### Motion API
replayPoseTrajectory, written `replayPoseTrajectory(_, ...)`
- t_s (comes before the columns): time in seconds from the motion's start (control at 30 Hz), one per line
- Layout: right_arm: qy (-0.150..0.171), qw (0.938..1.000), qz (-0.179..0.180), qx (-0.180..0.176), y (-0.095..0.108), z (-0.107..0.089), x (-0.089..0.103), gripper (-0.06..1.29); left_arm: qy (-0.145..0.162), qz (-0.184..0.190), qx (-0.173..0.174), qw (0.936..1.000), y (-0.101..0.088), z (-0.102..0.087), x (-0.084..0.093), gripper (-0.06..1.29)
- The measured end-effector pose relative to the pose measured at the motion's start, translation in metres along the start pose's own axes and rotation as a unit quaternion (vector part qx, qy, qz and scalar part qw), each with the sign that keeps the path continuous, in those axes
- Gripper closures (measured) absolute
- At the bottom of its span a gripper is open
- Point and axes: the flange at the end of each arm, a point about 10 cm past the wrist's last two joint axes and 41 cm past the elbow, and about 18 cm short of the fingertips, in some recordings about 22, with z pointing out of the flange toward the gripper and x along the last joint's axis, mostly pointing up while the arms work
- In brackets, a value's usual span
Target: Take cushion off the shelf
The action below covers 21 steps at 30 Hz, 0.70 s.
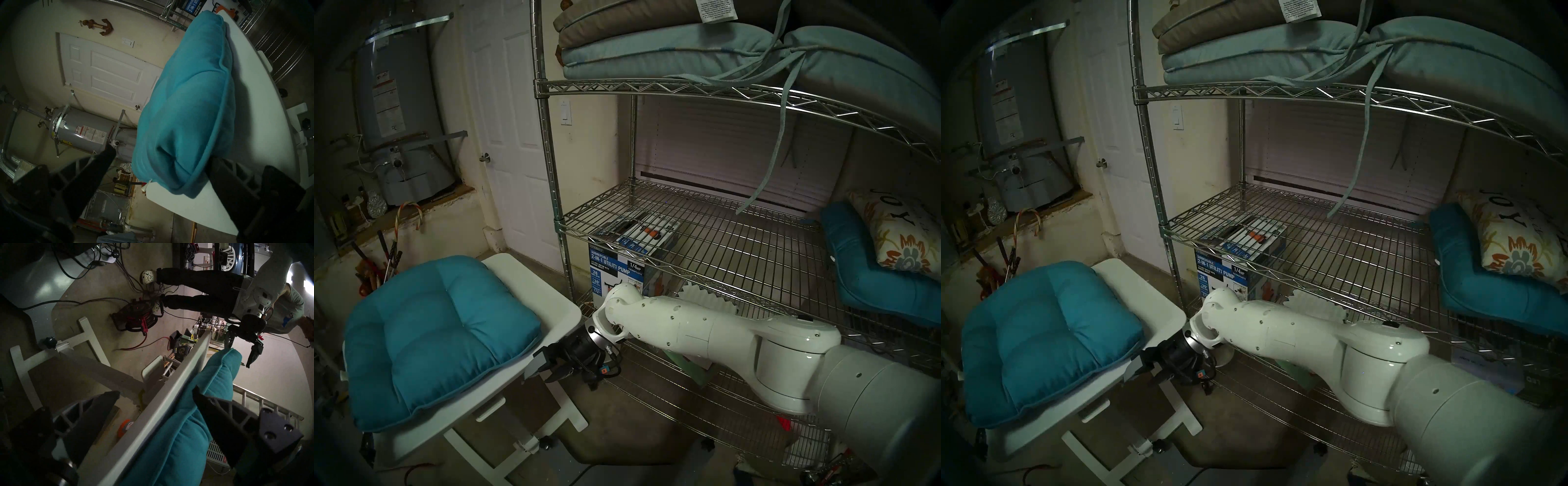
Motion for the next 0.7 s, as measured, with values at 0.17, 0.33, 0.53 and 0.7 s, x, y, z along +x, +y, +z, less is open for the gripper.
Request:
replayPoseTrajectory(0.17,-0.009,0.9999,0.006,0.006,-0.001,-0.002,0.005,0.03,0.000,0.002,0.000,1.0000,0.000,0.000,0.000,-0.03)
replayPoseTrajectory(0.33,-0.018,0.9997,0.011,0.009,-0.002,-0.004,0.008,0.03,0.001,0.002,0.000,1.0000,0.001,0.000,0.001,-0.03)
replayPoseTrajectory(0.53,-0.025,0.9995,0.017,0.010,-0.004,-0.004,0.010,0.03,0.002,0.000,-0.003,1.0000,0.003,0.000,0.004,-0.04)
replayPoseTrajectory(0.7,-0.028,0.9994,0.019,0.011,-0.004,-0.003,0.012,0.03,-0.001,-0.008,-0.014,0.9999,0.007,0.001,0.009,-0.03)
